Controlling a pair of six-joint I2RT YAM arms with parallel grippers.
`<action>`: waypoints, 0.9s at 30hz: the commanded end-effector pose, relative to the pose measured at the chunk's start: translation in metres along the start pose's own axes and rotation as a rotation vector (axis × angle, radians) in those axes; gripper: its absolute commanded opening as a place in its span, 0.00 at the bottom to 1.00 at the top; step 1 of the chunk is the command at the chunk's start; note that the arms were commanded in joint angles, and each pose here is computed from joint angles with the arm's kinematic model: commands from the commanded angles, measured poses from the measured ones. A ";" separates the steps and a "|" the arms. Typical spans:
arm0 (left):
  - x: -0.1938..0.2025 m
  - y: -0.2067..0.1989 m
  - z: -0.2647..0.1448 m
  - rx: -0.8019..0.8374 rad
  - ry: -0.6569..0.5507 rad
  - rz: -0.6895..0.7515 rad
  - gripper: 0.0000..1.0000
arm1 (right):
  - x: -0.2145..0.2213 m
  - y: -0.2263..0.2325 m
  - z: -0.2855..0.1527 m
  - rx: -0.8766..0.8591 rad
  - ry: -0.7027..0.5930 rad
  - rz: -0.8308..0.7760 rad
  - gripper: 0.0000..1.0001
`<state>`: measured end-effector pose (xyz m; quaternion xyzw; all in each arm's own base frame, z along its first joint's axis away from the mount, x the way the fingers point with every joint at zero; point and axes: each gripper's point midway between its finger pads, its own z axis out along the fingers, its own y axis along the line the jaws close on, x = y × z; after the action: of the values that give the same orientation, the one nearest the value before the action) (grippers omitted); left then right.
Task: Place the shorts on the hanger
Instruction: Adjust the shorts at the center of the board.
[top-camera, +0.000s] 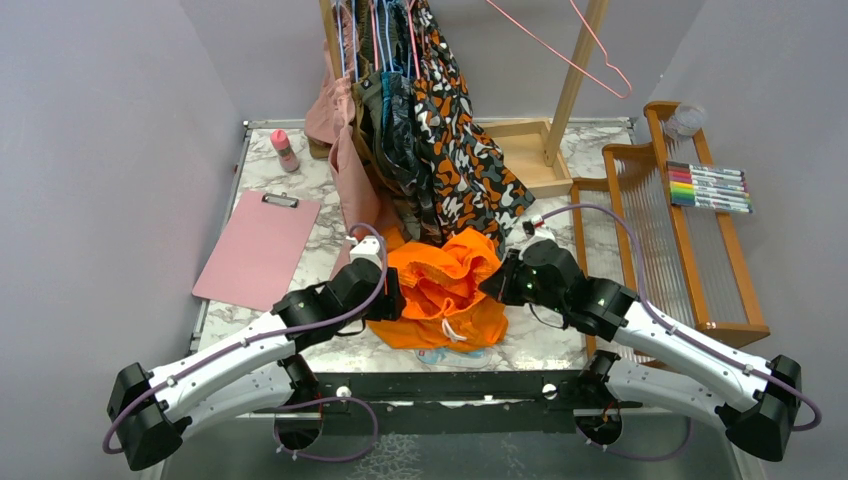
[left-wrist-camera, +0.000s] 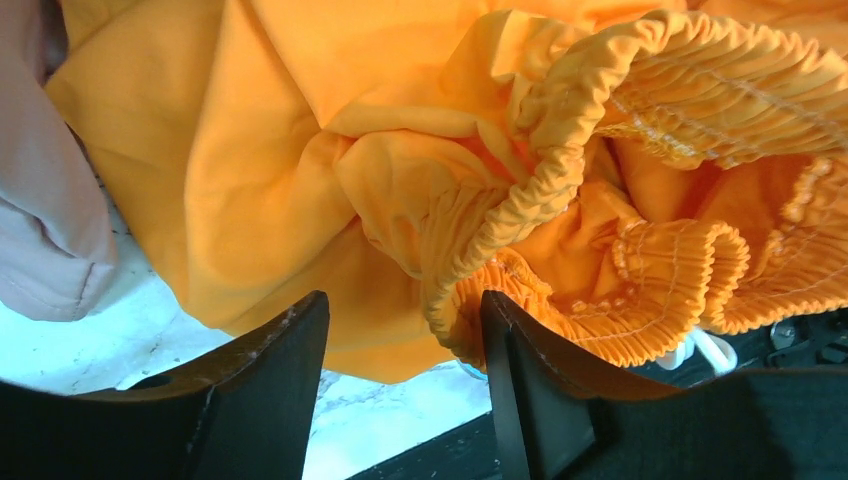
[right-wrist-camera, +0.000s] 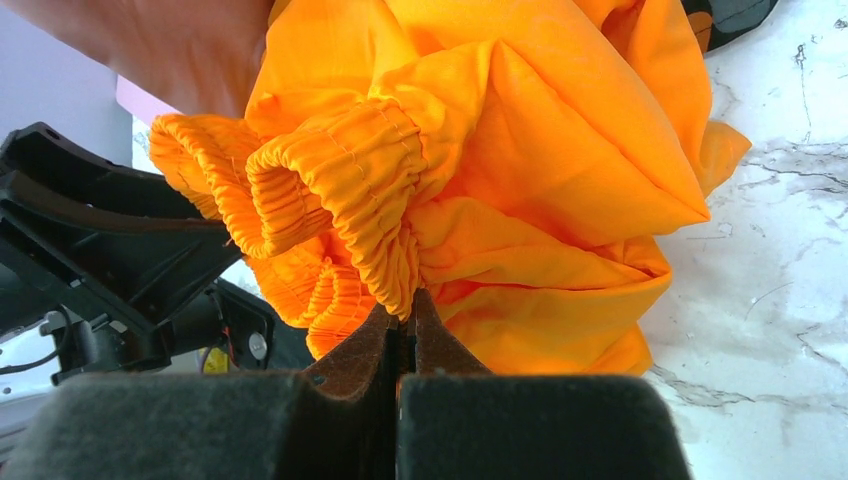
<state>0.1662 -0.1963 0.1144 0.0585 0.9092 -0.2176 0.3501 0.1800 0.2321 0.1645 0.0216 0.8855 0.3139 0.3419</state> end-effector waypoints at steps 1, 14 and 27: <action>-0.014 -0.022 0.006 0.097 -0.062 -0.033 0.54 | -0.005 0.002 0.001 -0.018 -0.027 -0.002 0.01; -0.023 -0.016 0.015 0.050 -0.109 -0.015 0.00 | 0.017 -0.002 0.001 -0.043 0.071 -0.109 0.07; -0.043 -0.015 0.010 -0.003 -0.121 0.104 0.00 | -0.008 -0.003 -0.021 -0.015 0.023 -0.290 0.73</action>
<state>0.1913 -0.2116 0.1274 0.0784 0.8903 -0.2126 0.3950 0.1674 0.2262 0.1570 -0.0927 0.8948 0.2807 0.3346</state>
